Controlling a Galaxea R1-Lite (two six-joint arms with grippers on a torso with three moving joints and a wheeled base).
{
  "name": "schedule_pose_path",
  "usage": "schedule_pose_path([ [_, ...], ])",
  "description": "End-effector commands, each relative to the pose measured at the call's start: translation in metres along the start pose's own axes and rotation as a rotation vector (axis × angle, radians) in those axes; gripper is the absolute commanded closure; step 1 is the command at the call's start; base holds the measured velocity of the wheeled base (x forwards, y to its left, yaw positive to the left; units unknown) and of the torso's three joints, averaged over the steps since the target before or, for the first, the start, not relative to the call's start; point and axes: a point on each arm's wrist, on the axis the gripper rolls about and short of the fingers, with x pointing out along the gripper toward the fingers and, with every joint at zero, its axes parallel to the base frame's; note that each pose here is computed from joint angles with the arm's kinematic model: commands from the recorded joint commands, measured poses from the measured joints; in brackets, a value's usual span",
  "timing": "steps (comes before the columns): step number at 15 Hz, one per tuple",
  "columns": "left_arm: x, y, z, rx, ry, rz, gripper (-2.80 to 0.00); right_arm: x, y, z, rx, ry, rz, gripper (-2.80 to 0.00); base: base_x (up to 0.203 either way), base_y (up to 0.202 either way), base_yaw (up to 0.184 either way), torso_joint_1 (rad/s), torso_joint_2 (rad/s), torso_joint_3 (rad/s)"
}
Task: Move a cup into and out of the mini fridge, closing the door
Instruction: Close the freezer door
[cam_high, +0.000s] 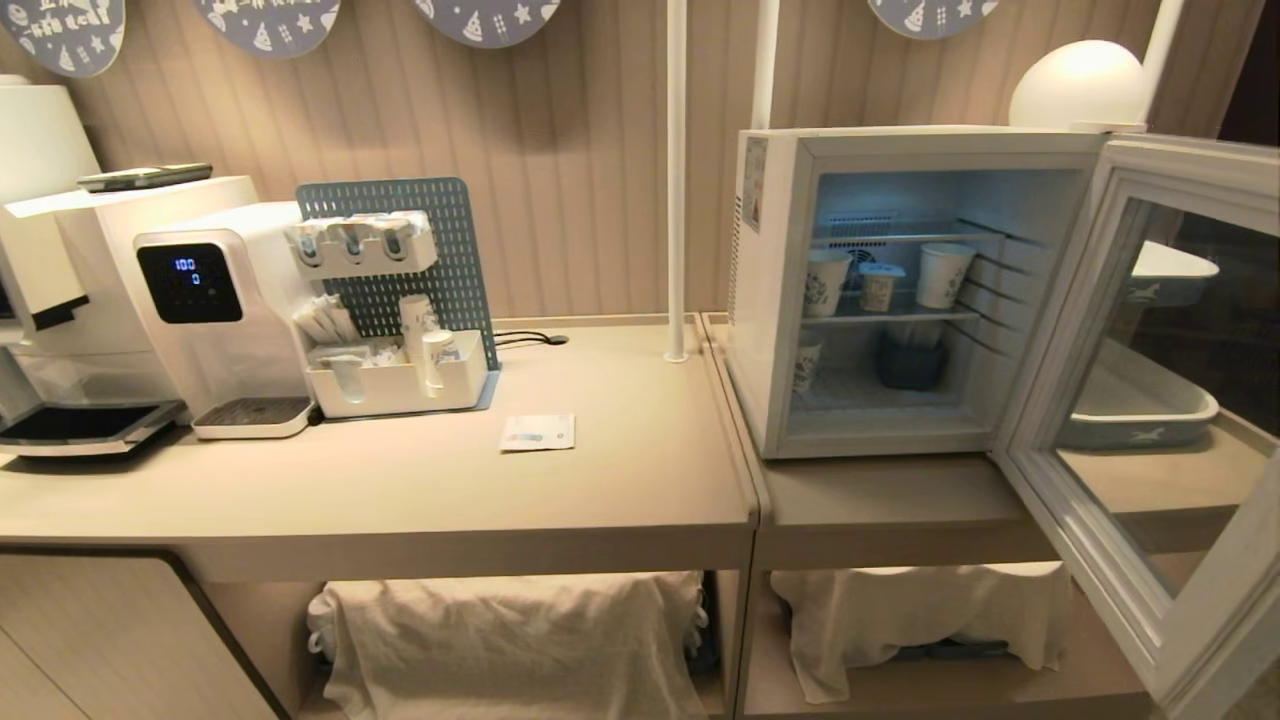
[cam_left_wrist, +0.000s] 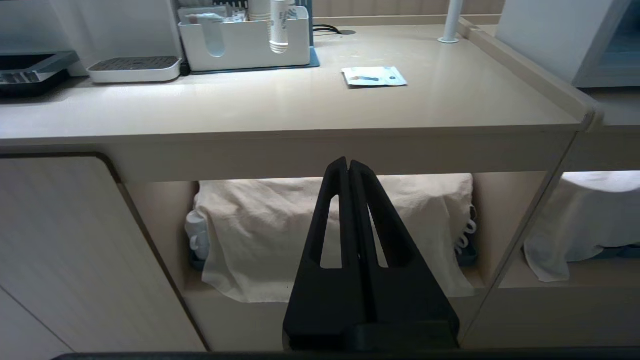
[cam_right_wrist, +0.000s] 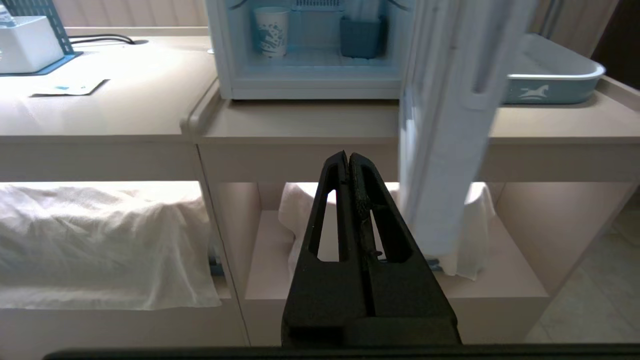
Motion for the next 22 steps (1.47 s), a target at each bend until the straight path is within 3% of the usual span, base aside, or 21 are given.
schedule_pose_path([
  [1, 0.0001, 0.0000, 0.0000, -0.001, 0.001, -0.001, 0.00, 0.0004, 0.0001, -0.0013, -0.001, 0.007, 0.000, 0.00, 0.000, -0.197, -0.002, 0.010, 0.00, 0.005],
  [22, 0.0001, 0.0000, 0.0000, -0.001, 0.001, -0.001, 0.00, 0.0004, 0.0001, -0.0013, 0.001, 0.006, -0.001, 0.00, 0.000, -0.191, 0.000, 0.002, 0.00, 0.002],
])
